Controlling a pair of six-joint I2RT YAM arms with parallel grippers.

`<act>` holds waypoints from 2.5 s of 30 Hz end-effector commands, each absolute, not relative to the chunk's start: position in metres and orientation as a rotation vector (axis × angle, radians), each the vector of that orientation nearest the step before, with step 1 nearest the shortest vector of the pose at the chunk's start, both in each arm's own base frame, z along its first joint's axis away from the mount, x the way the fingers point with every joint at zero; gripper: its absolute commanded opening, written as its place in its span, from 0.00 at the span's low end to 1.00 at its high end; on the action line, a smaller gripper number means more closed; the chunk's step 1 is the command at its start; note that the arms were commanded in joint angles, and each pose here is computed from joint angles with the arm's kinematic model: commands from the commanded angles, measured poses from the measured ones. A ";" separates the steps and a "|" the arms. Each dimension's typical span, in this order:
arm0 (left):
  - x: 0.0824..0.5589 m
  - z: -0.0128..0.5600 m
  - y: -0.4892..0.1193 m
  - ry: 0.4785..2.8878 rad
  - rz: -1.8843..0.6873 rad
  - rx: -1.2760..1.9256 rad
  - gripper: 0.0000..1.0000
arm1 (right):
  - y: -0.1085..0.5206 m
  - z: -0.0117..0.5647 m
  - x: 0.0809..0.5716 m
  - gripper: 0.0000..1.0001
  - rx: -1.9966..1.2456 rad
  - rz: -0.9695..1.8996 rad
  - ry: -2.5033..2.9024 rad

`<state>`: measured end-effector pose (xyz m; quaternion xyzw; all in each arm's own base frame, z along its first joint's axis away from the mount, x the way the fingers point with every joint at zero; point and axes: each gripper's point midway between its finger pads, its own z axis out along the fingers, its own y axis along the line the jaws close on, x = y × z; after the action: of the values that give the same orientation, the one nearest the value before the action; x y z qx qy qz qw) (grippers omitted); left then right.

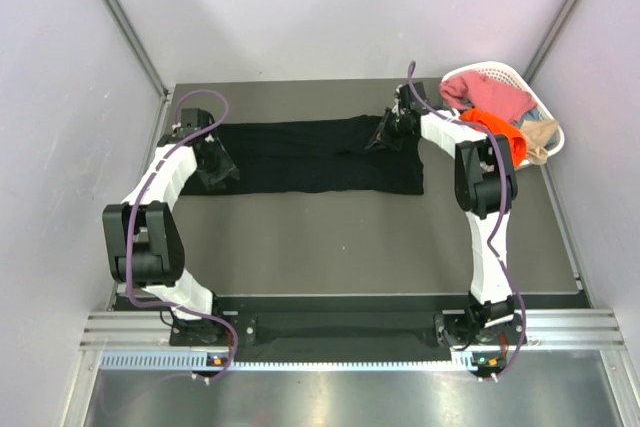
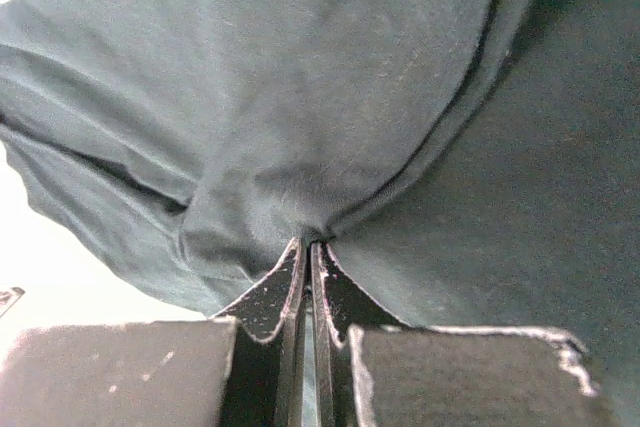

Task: Fold and stack the t-shirts
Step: Fold the tshirt

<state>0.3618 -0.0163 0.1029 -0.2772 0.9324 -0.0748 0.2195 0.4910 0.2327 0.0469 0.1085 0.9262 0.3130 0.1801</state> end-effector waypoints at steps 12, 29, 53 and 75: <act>0.374 0.116 -0.013 2.551 -0.193 -0.731 0.47 | 0.268 0.093 0.545 0.00 0.280 1.064 2.439; 0.379 0.126 0.003 2.527 -0.091 -0.721 0.49 | 0.278 0.161 0.590 0.45 0.258 1.263 2.248; 0.361 0.106 0.026 2.573 -0.029 -0.886 0.58 | 0.134 0.104 0.343 0.78 0.514 0.608 2.573; 0.338 0.050 0.100 2.521 -0.100 -1.311 0.64 | 0.130 0.038 0.363 0.78 0.704 0.750 2.497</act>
<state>0.3275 0.0933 0.0541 -0.4547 0.8796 -0.0237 0.1381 0.3490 0.1346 0.0407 0.2515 0.9071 0.2727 0.1987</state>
